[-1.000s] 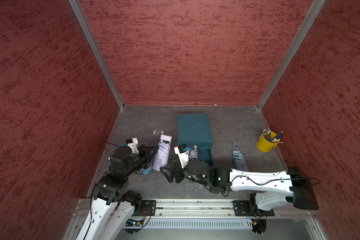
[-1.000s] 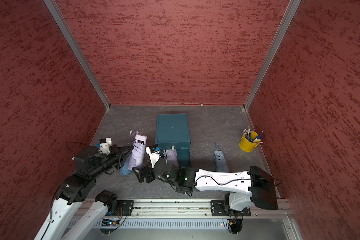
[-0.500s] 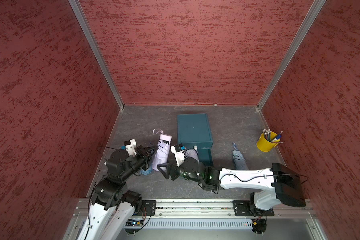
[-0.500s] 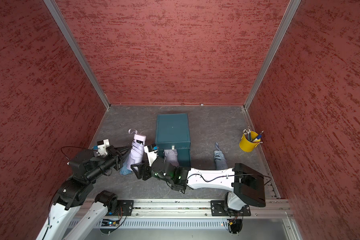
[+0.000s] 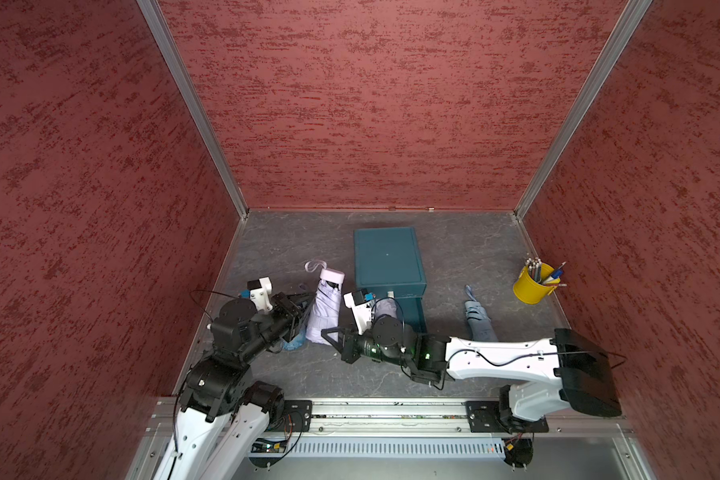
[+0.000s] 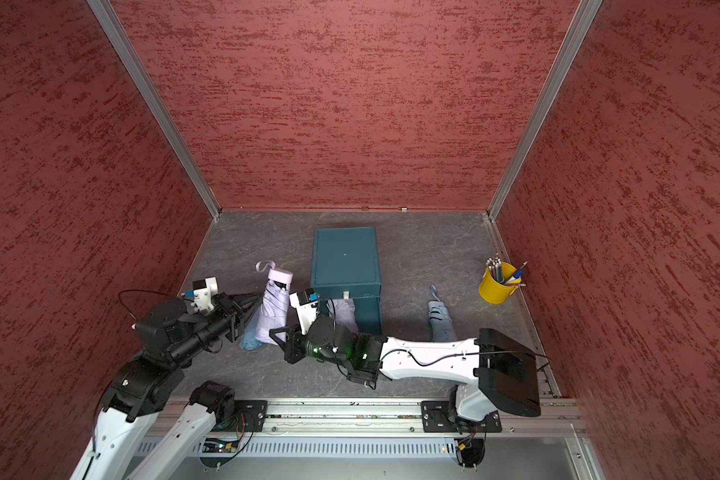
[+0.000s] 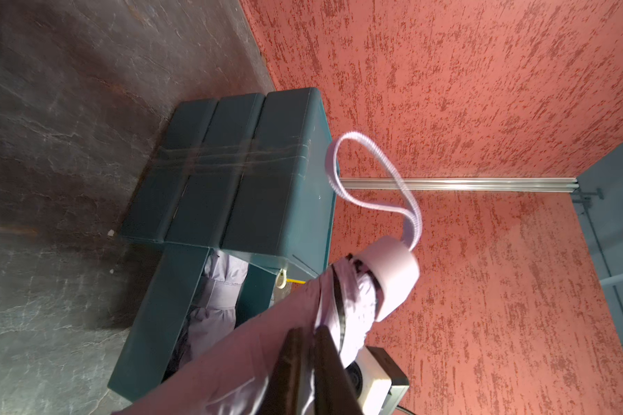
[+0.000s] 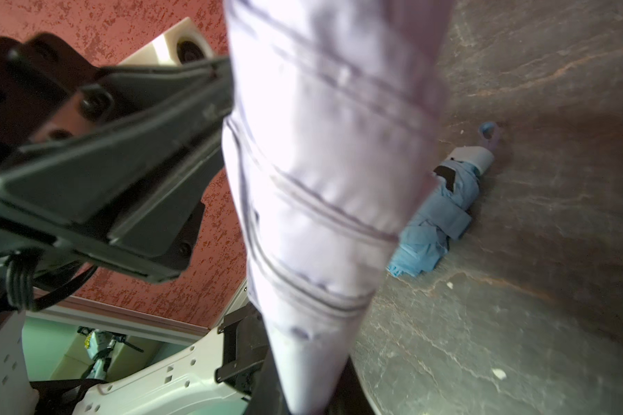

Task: Place the umbrella in the drawer by color
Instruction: Pick up the umbrella from the center of the board, then place the umbrella in the drawer.

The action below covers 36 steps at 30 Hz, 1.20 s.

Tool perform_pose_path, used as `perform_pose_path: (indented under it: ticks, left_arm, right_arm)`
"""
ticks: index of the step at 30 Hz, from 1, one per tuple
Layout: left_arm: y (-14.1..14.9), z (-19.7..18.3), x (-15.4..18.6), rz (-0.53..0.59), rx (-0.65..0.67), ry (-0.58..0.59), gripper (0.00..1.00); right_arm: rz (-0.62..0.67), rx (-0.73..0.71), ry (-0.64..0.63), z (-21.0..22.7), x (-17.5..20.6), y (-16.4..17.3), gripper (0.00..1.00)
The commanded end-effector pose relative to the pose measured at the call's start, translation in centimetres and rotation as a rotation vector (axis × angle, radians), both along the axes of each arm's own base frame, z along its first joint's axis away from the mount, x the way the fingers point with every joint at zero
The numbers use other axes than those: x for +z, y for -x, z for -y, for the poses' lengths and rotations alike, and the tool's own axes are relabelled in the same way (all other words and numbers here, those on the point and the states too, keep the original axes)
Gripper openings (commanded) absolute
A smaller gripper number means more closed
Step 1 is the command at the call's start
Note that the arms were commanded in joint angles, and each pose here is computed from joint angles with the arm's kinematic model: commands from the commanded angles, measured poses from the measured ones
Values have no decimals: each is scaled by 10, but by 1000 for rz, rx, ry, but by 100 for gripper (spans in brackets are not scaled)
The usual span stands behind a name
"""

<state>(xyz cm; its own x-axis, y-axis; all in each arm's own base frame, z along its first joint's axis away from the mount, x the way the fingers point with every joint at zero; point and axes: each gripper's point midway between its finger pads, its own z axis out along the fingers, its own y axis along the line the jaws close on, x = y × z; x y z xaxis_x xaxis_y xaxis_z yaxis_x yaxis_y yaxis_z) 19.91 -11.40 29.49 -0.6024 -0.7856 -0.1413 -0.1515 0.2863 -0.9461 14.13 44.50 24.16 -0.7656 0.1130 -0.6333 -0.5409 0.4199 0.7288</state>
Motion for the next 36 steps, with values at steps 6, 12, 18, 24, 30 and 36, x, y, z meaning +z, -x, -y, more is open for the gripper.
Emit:
perform_pose_path:
  ticks: [6,12,18,24,30,36]
  left_arm:
    - [-7,17,40,272,-159,-192,65]
    - [-13,39,40,355,-284,-293,69]
    - [-27,77,23,364,-366,-448,73]
    - [-53,92,-6,293,-347,-584,76]
    - [-70,94,-26,249,-329,-662,77]
    - [-82,100,-41,226,-348,-707,78]
  right_arm:
    - [-150,-14,171,74,23,24,0]
    - [-385,-43,354,144,14,56,0]
    - [-612,-20,326,177,2,89,0]
    - [-666,-20,378,180,-13,95,0]
    - [-757,-17,329,157,-36,87,0]
    - [-798,-24,248,151,-29,67,0]
